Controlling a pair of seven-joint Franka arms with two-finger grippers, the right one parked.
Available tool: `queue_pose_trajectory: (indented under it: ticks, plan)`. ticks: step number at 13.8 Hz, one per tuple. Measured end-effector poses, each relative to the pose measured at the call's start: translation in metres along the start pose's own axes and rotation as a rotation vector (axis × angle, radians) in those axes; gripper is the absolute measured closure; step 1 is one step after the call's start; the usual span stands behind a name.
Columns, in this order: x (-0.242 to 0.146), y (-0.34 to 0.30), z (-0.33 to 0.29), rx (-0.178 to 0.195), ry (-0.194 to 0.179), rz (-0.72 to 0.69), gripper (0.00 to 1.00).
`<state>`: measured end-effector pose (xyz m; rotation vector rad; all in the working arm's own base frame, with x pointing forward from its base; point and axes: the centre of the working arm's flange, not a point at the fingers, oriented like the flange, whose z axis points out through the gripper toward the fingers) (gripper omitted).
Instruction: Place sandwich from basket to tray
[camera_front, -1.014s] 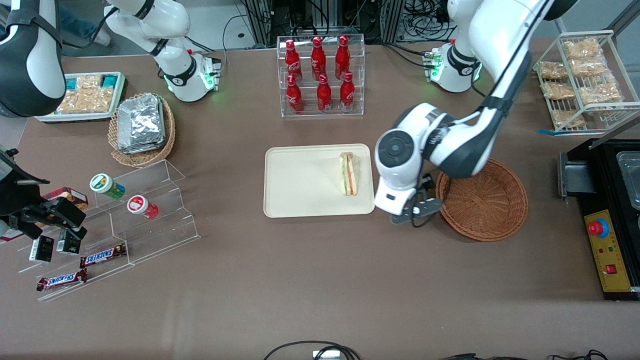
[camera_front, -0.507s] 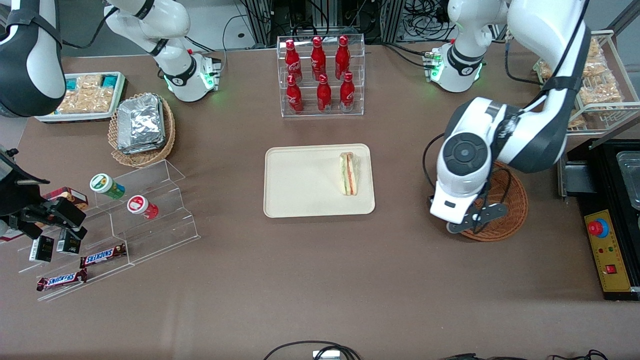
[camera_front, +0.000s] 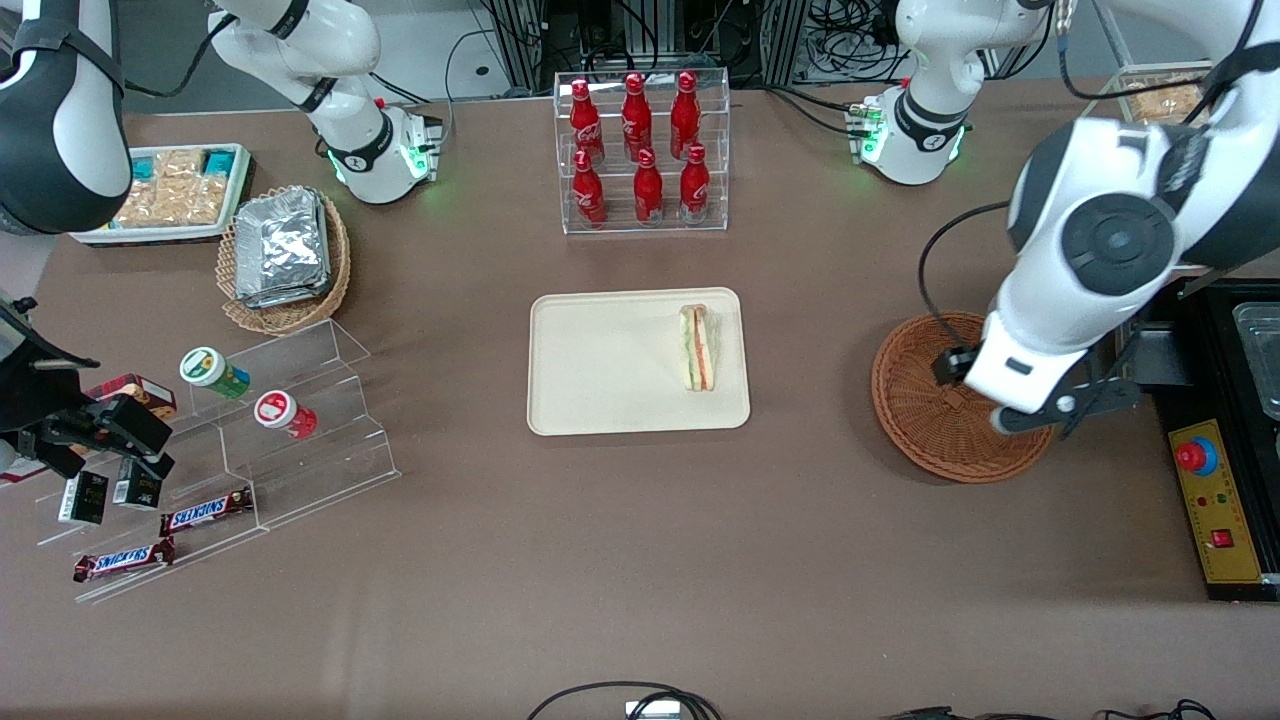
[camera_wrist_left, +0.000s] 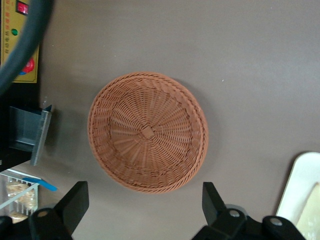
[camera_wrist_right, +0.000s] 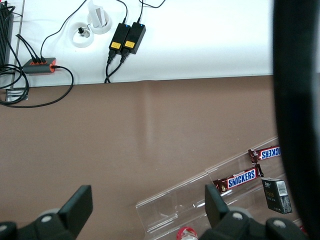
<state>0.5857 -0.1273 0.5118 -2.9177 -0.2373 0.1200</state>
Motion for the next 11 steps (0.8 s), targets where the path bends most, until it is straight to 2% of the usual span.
queue_pose_trajectory:
  ticks: [4, 5, 11]
  plan:
    - [-0.014, -0.060, -0.037, -0.093, -0.013, 0.123, 0.00]
    - [-0.019, -0.072, -0.043, -0.105, -0.015, 0.159, 0.00]
    - [-0.040, -0.102, -0.068, -0.108, -0.015, 0.326, 0.00]
